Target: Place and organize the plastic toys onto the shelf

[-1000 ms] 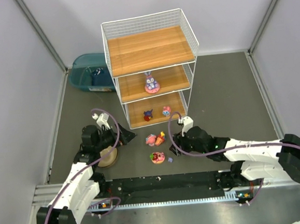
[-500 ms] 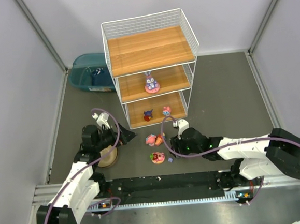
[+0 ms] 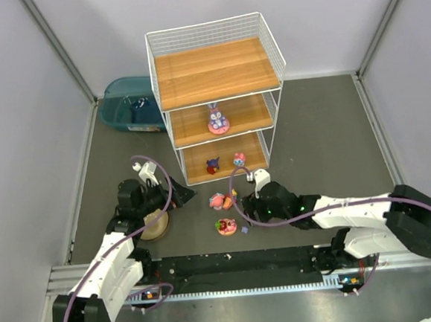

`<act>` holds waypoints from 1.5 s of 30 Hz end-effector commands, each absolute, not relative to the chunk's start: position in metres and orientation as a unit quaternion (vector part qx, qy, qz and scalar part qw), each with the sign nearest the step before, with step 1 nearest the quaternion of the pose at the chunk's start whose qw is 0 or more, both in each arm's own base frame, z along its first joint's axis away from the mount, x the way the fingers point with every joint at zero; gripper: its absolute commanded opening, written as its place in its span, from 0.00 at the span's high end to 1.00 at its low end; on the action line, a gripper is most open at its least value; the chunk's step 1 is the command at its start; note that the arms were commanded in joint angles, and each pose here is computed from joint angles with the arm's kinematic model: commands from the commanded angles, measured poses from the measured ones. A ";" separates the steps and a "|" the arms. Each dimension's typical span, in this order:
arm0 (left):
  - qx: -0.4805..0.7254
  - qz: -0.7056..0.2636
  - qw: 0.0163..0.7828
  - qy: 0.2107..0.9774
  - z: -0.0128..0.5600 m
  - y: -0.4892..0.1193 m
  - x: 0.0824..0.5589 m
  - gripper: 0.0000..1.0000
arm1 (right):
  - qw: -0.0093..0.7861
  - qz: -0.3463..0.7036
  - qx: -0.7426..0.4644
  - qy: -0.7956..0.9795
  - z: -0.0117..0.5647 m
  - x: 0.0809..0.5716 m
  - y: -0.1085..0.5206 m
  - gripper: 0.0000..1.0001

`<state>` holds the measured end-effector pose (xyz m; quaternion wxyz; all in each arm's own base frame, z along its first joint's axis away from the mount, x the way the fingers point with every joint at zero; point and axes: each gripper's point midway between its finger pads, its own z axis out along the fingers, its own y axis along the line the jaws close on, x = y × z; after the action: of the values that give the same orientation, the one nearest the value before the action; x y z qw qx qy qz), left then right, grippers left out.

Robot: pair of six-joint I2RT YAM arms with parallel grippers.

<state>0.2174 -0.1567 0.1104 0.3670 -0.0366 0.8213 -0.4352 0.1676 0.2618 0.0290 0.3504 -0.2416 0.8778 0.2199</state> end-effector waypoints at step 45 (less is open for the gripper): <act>-0.070 -0.369 0.416 0.828 0.121 -0.136 0.241 0.01 | 0.507 0.223 -0.182 0.813 0.110 0.211 0.214 0.16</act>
<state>0.2334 -0.1381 0.1074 0.3877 -0.0780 0.8377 -0.3766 0.2042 0.2010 0.0890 0.4865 -0.1360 0.8260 0.2500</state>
